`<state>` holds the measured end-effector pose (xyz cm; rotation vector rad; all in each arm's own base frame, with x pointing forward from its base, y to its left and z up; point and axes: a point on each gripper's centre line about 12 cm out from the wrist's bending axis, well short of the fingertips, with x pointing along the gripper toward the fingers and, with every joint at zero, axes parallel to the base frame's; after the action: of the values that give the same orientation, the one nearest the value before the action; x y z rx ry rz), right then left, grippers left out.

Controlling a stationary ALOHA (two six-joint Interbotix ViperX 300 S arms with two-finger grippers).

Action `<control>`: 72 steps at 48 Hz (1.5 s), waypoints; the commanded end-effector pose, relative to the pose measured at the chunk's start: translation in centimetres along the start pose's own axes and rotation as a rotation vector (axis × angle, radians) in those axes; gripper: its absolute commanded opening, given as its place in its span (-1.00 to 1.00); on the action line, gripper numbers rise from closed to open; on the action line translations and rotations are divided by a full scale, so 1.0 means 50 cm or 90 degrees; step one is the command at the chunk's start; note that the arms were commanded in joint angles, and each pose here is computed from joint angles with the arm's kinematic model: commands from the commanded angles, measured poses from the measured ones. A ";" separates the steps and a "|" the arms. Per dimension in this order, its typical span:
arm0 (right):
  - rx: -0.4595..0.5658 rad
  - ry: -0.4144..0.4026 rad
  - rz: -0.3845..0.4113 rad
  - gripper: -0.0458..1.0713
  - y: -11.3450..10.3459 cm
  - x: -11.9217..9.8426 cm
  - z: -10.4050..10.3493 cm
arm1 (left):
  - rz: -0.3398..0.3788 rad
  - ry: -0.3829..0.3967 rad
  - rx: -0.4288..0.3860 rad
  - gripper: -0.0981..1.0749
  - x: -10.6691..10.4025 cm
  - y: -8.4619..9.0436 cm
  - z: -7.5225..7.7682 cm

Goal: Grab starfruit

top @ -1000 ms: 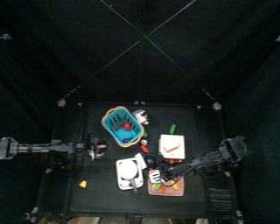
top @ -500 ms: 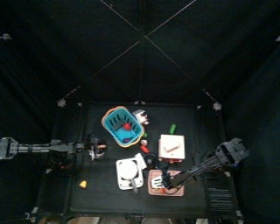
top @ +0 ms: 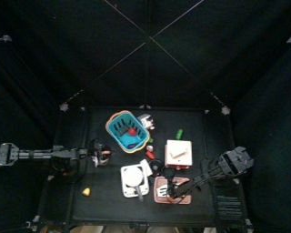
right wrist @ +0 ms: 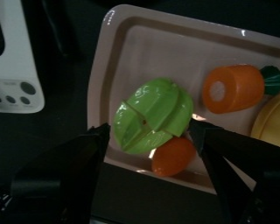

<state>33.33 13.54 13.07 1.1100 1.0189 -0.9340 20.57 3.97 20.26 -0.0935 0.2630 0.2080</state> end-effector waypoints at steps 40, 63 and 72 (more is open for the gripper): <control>0.001 0.003 0.033 0.45 0.026 -0.003 0.012 | 0.003 -0.006 0.000 0.38 0.002 0.002 0.007; -0.029 -0.006 0.082 0.44 0.039 -0.066 0.031 | 0.003 -0.005 0.000 0.38 0.001 0.002 0.005; -0.041 -0.023 0.093 0.44 0.046 -0.070 0.044 | 0.002 -0.005 0.002 0.38 0.001 0.001 0.005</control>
<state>34.33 12.35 14.88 1.0624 0.9708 -0.8491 20.40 3.97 19.90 -0.0930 0.2739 0.2095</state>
